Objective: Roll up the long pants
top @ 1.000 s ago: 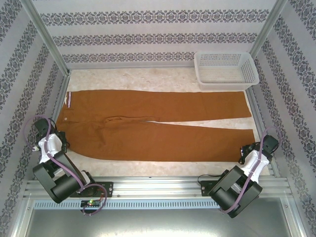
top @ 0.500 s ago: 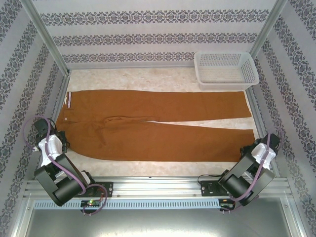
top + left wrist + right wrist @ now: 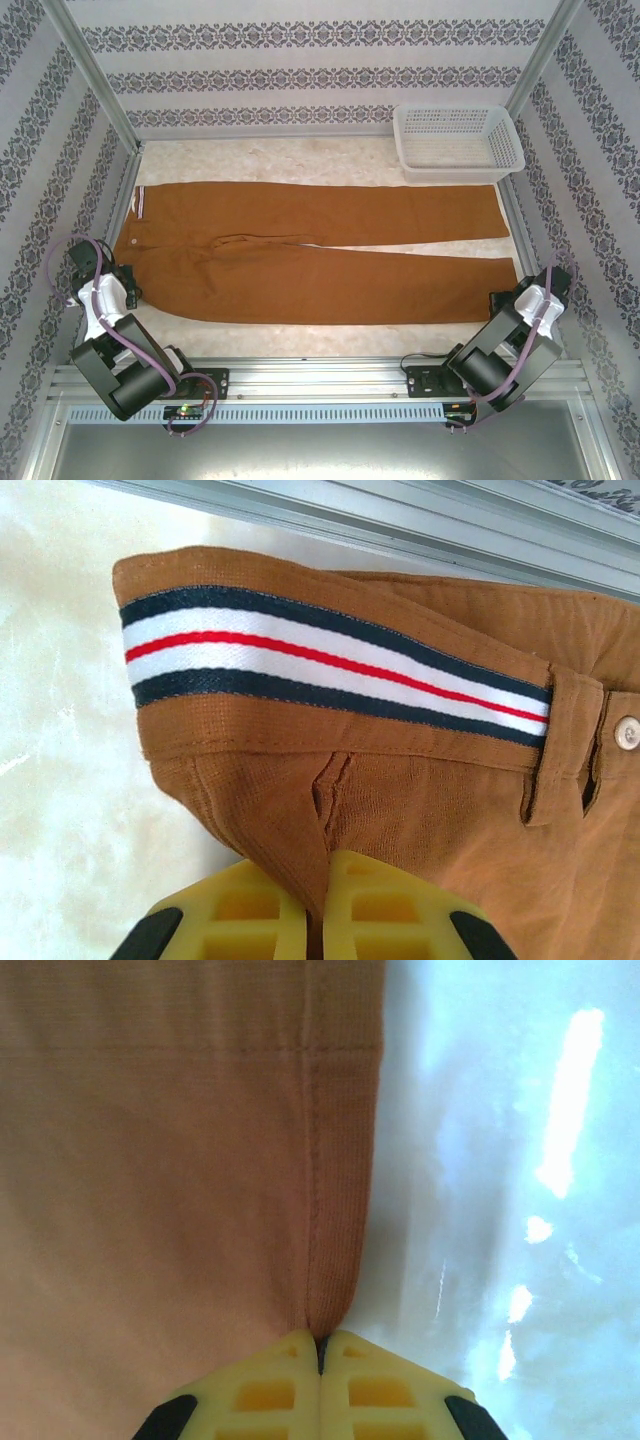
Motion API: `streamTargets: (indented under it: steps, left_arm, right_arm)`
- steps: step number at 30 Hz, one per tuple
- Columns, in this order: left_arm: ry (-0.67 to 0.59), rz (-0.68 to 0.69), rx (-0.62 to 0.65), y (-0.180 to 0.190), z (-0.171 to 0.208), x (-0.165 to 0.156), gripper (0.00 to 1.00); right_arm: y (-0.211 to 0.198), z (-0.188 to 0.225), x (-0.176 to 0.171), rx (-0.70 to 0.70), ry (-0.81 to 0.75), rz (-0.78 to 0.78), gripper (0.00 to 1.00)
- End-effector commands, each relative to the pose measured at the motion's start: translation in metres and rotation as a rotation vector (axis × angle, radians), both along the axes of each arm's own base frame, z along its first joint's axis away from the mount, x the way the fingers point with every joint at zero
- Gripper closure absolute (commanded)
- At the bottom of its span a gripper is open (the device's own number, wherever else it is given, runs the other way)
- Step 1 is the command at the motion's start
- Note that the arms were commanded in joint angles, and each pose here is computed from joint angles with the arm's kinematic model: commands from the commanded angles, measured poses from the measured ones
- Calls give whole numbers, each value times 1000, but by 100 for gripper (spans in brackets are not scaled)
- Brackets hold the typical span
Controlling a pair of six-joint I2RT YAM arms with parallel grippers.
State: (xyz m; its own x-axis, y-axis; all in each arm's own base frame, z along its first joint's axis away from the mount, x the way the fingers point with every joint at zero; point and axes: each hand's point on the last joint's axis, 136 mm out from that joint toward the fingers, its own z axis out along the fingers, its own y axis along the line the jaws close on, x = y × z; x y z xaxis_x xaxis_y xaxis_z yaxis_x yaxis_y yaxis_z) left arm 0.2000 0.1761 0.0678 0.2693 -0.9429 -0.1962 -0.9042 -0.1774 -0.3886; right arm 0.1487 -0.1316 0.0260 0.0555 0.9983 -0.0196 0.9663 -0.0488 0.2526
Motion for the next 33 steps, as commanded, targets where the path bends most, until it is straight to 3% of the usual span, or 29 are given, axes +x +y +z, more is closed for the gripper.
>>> streamTargets:
  steps: [1,8,13,17,22,33]
  left_arm:
    - [-46,-9,1,0,21,7,100]
    - [-50,-56,42,4,54,12,100]
    - [-142,-55,57,10,76,30,100]
    - [-89,-43,85,14,97,20,100]
    - [-69,-10,180,21,119,5,100]
    - [-169,-23,153,47,133,56,100]
  right_arm:
    - [-14,41,23,-93,-110,57,100]
    - [-38,120,62,-215,-295,49,100]
    - [-49,148,107,-201,-347,96,100]
    - [-54,168,129,-238,-359,130,100]
    - [-66,178,136,-282,-349,132,100]
    - [-89,176,182,-266,-317,179,100]
